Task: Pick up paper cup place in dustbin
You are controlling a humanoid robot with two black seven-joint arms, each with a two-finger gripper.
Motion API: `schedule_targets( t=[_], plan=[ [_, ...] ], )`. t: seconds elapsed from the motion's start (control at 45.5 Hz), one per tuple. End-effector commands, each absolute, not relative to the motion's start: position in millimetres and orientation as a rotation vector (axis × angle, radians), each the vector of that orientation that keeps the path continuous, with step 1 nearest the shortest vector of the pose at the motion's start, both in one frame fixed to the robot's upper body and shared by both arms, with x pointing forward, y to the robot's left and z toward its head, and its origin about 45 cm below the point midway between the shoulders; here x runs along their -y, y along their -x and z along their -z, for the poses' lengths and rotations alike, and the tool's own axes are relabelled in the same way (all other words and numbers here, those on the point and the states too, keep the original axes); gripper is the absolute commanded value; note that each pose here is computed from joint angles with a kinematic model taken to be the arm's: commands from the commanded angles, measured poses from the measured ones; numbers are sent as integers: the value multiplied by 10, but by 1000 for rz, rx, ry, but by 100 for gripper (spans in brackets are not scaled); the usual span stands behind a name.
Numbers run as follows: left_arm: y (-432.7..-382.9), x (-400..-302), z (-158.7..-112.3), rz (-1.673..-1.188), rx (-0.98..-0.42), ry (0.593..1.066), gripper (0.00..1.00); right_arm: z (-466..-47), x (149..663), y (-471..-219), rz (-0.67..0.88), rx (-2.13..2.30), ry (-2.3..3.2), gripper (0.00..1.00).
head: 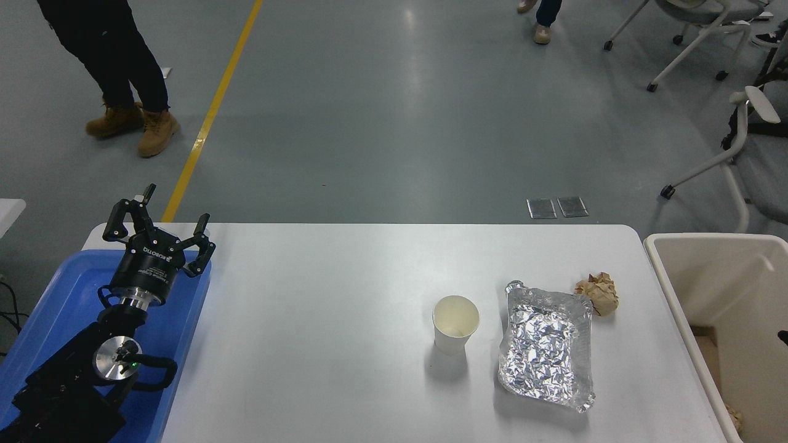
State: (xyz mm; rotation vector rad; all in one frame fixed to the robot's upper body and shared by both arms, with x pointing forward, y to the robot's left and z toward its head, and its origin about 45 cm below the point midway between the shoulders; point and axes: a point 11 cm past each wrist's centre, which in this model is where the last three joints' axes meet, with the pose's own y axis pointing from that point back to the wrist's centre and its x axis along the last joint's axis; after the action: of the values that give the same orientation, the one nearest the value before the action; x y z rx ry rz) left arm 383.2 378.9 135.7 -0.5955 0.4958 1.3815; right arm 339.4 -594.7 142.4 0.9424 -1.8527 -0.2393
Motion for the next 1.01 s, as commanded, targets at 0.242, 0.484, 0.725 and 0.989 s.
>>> schedule_targets(
  t=[0.242, 0.484, 0.725, 0.989],
  plan=[
    [-3831, -3783, -1354, -1379, -498, 594, 98, -2840, 4935, -4343, -35, 1437, -1233, 100],
    [-3831, -3783, -1354, -1379, -498, 594, 98, -3337, 3926, -4373, -183, 1119, -1454, 100],
    [-3832, -3787, -1355, -1381, -497, 595, 98, -3814, 3128, -3997, -127, 744, -1691, 100],
    [-3831, -3783, -1354, -1379, -498, 594, 98, -4469, 2627, -3720, -177, 484, -1830, 100]
  ],
)
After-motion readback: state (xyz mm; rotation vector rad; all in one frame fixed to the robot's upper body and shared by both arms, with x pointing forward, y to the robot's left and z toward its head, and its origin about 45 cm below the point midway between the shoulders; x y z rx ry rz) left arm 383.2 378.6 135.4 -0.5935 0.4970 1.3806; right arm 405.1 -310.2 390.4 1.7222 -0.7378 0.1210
